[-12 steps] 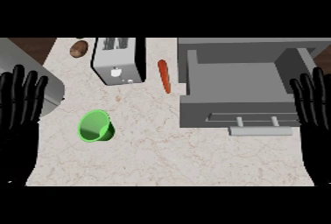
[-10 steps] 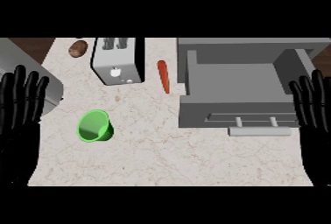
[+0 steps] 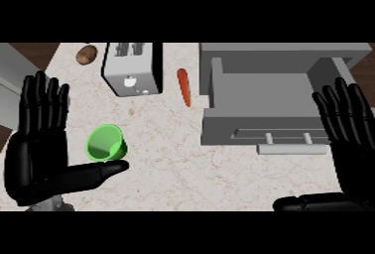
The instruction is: Pick up the cup, place it into the drawer and close the drawer
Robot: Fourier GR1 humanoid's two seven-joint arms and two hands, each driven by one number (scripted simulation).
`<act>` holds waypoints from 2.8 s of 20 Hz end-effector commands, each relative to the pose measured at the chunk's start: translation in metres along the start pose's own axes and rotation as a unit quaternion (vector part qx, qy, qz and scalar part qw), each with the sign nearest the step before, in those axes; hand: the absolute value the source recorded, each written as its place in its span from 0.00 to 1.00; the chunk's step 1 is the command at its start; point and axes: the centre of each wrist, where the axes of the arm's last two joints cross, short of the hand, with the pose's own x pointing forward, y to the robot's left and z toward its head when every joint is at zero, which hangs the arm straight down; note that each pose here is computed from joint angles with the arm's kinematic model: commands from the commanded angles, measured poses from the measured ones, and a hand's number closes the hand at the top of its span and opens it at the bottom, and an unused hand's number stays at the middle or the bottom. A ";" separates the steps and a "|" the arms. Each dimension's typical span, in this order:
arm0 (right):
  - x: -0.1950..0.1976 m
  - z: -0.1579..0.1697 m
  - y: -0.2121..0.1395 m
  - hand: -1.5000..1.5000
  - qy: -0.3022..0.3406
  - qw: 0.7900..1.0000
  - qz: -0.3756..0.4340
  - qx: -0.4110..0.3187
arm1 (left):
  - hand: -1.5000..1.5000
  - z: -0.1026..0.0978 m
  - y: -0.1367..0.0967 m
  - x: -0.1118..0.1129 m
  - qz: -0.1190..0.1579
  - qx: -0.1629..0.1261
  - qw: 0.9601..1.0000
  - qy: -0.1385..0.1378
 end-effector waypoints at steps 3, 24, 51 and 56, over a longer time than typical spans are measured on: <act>0.006 -0.009 0.015 0.00 0.013 1.000 -0.013 0.009 | 0.00 -0.024 -0.014 -0.004 0.025 0.008 1.000 0.011; -0.011 -0.008 0.020 0.00 0.003 1.000 -0.004 0.004 | 0.00 0.002 -0.003 -0.023 0.004 0.043 0.997 0.063; 0.017 -0.024 0.002 0.00 -0.001 1.000 -0.011 0.005 | 0.00 0.057 0.047 -0.149 -0.036 0.088 0.986 0.139; -0.004 -0.023 -0.004 0.00 0.002 1.000 -0.009 0.010 | 0.00 0.082 0.065 -0.172 -0.026 0.101 0.982 0.156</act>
